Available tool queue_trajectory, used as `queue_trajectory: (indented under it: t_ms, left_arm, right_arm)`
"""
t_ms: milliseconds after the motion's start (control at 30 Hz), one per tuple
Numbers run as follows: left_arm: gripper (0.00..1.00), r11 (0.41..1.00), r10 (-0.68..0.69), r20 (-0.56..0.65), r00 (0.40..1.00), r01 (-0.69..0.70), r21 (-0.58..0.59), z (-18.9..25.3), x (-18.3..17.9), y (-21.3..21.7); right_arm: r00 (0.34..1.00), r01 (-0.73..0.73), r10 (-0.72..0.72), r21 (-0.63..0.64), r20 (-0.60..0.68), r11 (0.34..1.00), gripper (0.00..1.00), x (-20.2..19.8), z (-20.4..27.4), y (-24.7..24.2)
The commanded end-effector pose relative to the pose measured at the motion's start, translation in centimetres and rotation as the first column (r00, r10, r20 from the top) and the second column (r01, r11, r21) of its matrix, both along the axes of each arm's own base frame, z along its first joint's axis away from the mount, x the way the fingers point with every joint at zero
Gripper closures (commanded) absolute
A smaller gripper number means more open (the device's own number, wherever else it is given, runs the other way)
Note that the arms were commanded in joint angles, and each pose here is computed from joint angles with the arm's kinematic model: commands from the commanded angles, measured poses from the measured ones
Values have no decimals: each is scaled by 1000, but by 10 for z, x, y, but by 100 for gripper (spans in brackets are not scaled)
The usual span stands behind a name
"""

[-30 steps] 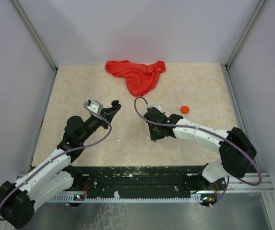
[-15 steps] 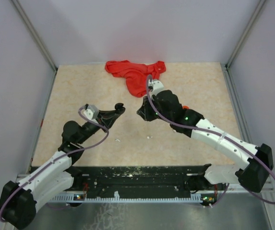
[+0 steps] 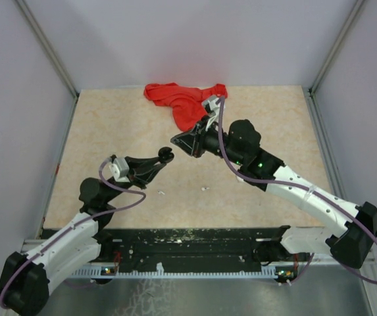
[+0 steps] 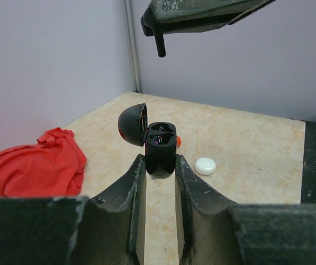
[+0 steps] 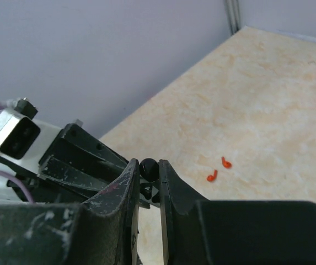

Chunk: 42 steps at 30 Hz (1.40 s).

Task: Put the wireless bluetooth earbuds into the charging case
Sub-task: Place the earbud in the charging case.

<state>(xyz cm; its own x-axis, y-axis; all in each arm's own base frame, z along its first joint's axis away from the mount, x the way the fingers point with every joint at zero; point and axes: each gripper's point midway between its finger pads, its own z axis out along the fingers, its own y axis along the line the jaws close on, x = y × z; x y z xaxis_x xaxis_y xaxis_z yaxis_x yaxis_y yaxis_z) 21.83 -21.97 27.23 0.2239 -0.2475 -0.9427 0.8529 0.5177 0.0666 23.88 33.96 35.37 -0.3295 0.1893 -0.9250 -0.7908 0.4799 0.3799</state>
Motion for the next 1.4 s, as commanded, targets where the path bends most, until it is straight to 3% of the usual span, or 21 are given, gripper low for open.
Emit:
queue_trajectory:
  t_ms: [0, 500, 1367]
  left_arm:
    - [99, 997, -57, 117, 991, 62, -40, 22, -18, 0]
    - [99, 991, -91, 159, 983, 105, -81, 32, -31, 3]
    - [99, 989, -83, 154, 985, 101, -109, 35, -31, 5]
  right_arm:
    - [987, -133, 119, 130, 113, 983, 90, -21, 43, 7]
    - [958, -283, 274, 142, 79, 949, 90, -42, 23, 23]
    - [955, -296, 295, 129, 31, 946, 90, -43, -7, 29]
